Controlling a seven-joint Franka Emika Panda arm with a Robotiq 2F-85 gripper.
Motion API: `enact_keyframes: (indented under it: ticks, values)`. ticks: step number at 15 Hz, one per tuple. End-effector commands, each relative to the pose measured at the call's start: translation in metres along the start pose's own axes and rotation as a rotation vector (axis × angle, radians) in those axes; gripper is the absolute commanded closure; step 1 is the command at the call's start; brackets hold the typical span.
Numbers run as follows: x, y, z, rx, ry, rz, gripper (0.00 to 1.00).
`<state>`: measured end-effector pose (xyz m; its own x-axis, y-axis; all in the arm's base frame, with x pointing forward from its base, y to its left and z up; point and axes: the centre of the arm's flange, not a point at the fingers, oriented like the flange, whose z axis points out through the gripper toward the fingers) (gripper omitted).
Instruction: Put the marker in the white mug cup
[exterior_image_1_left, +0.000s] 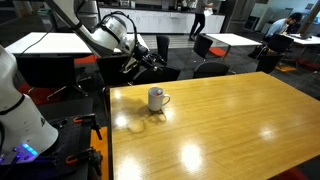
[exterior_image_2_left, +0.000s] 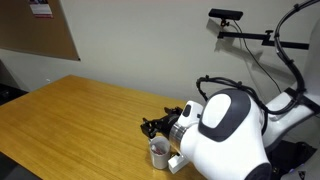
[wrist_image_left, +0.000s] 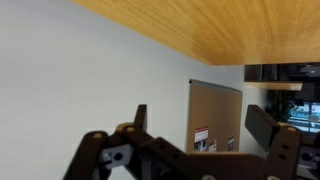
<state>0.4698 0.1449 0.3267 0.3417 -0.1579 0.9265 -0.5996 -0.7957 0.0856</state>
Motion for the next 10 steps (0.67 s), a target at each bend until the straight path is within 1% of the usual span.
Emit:
enact_keyframes:
  ticks: [1,4,10]
  values:
    - [0.025,0.032,-0.006,0.051,-0.014,0.037,0.00]
    - [0.039,0.044,-0.007,0.109,-0.048,0.030,0.00]
    - [0.063,0.064,-0.007,0.304,-0.094,-0.070,0.00]
